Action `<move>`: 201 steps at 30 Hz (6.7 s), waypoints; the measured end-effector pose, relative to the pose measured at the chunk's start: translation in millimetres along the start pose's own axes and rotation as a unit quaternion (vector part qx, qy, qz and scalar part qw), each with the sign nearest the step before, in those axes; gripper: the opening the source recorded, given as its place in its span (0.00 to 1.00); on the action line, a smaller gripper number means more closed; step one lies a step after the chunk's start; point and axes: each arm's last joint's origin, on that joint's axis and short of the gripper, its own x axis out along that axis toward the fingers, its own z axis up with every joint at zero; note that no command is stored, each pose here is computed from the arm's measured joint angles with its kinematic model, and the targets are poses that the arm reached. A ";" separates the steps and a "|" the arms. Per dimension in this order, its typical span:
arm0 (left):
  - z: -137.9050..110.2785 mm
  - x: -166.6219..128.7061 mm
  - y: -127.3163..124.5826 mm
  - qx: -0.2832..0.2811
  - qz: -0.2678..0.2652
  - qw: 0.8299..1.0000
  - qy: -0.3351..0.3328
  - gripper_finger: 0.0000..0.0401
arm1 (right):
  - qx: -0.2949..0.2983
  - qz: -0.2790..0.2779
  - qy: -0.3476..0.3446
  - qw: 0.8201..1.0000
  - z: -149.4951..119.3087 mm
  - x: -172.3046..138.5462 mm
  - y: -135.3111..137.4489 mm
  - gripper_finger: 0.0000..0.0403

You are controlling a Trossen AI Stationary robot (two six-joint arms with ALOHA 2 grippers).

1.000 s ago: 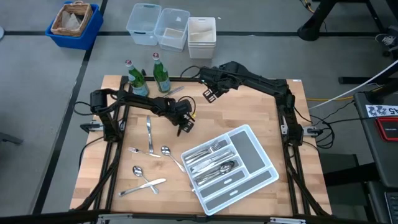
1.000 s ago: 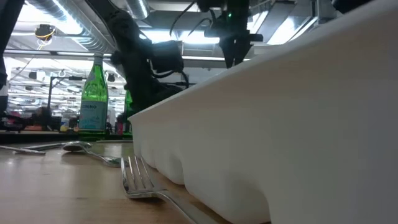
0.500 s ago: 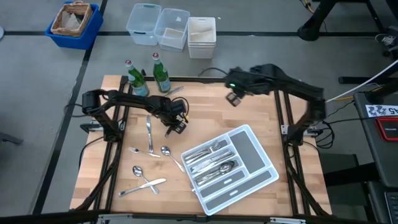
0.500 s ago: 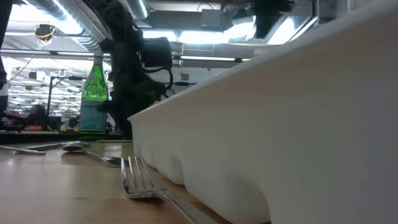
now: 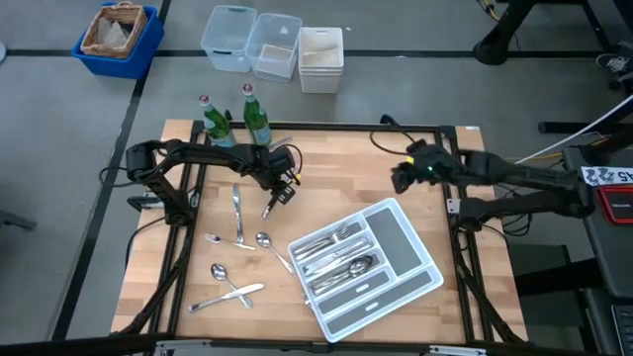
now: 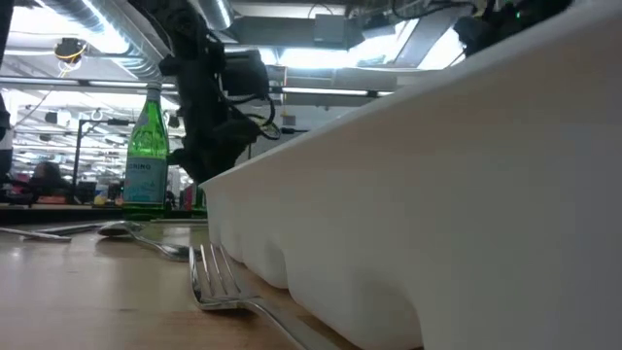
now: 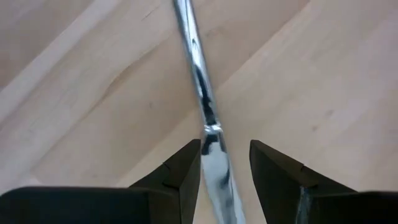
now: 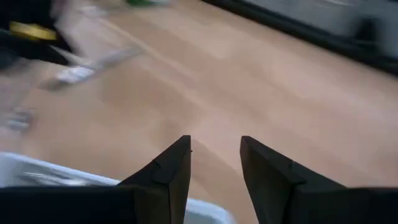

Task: Sort silverware
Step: Put the silver table knife into the white silverware tray

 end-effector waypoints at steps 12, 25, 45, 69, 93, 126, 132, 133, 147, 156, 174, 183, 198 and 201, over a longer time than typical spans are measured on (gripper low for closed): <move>5.6 29.6 -0.3 0.026 0.030 0.999 -0.001 0.32 | 0.003 0.175 -0.052 0.983 -39.9 60.2 1.8 0.35; 7.5 42.7 -5.6 0.050 0.052 0.997 -0.017 0.32 | 0.002 0.175 -0.044 0.984 -40.6 64.1 3.0 0.35; 0.2 46.4 -1.5 0.073 0.076 0.994 0.026 0.12 | -0.098 0.244 -0.043 0.964 -63.4 70.8 -5.7 0.35; 10.0 40.9 -5.2 0.086 0.059 0.994 0.025 0.08 | -0.062 0.287 -0.060 0.954 -141.1 98.0 -51.9 0.35; 35.4 14.9 -20.2 0.056 0.025 0.998 0.010 0.09 | -0.040 0.285 -0.047 0.956 -142.7 98.9 -52.8 0.35; 38.4 -43.8 -136.9 0.098 -0.193 0.968 -0.130 0.09 | -0.101 0.452 -0.175 0.869 -111.5 54.3 -38.6 0.35; 25.5 -49.5 -160.6 0.112 -0.233 0.954 -0.151 0.08 | -0.104 0.440 -0.151 0.879 -118.6 51.7 -44.9 0.35; 22.8 -49.6 -164.6 0.117 -0.239 0.952 -0.153 0.08 | -0.110 0.439 -0.153 0.878 -119.0 50.8 -45.5 0.35; -16.6 -9.2 -210.6 0.160 -0.258 0.945 -0.119 0.09 | -0.149 0.431 -0.158 0.876 -126.2 44.4 -53.2 0.35; -29.3 25.5 -219.7 0.149 -0.242 0.955 -0.086 0.10 | -0.164 0.456 -0.170 0.858 -130.0 35.3 -57.8 0.35; -30.4 34.6 -219.5 0.235 -0.227 0.940 -0.099 0.11 | -0.166 0.463 -0.193 0.849 -132.0 26.6 -62.8 0.35; -24.8 35.1 -216.3 0.209 -0.229 0.946 -0.098 0.25 | -0.164 0.463 -0.191 0.850 -132.2 26.9 -62.9 0.35; 27.7 -18.3 -174.4 0.108 -0.267 0.948 -0.134 0.34 | -0.152 0.437 -0.202 0.863 -131.6 28.9 -64.0 0.35; 44.9 -35.1 -151.5 0.062 -0.260 0.953 -0.144 0.33 | -0.151 0.436 -0.203 0.863 -131.5 28.8 -64.0 0.35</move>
